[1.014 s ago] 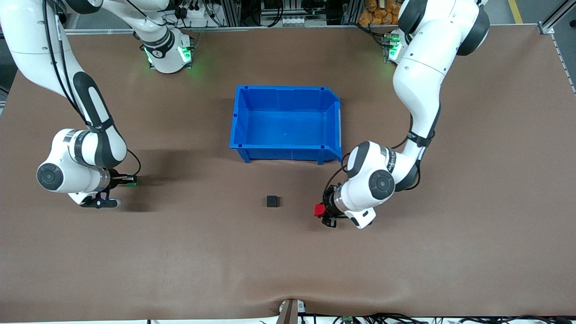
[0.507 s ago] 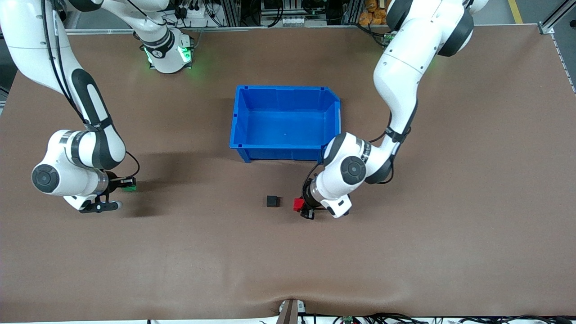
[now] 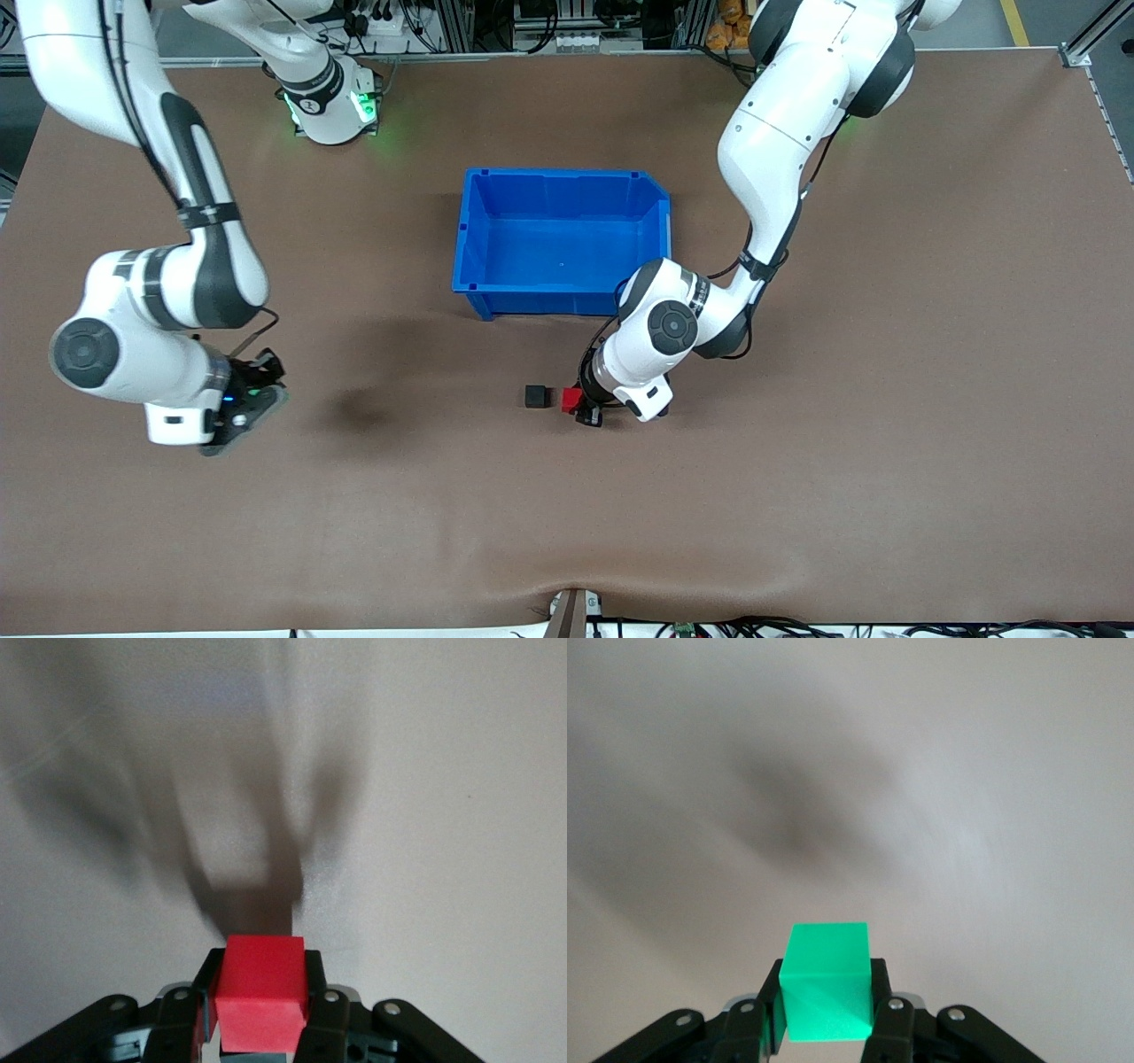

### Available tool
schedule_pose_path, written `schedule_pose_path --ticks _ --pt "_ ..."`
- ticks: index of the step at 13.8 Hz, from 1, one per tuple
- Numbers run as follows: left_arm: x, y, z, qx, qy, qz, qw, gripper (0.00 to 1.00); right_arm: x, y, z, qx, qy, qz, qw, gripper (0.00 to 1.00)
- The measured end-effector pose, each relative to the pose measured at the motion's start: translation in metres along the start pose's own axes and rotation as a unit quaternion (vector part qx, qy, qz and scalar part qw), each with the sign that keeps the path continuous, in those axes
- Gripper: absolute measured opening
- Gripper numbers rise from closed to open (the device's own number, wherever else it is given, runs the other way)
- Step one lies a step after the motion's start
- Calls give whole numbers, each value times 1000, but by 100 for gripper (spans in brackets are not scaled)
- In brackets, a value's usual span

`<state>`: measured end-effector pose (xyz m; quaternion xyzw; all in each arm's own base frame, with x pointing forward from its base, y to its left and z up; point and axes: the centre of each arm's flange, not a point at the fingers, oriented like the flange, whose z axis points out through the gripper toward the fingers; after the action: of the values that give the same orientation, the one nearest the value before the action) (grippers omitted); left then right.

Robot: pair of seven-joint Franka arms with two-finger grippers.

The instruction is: Attach green and red cubes to black cube

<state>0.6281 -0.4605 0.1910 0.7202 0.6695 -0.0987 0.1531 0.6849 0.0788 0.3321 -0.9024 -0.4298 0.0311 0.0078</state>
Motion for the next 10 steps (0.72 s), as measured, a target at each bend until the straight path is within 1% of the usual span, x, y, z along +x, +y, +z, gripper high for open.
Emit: schedule_pose_path --ticks 3,5,7,10 --pt "1 0 2 0 0 0 1000 40 71 -45 8 -14 24 -71 997 39" --pt "1 1 2 0 0 0 1000 40 105 -69 30 -25 42 -116 992 39" --pt "0 1 2 -2 -1 0 1000 40 124 -85 58 -28 46 -144 988 39" --pt "1 2 5 -9 -3 -8 1000 40 127 -83 70 -30 45 -153 987 39"
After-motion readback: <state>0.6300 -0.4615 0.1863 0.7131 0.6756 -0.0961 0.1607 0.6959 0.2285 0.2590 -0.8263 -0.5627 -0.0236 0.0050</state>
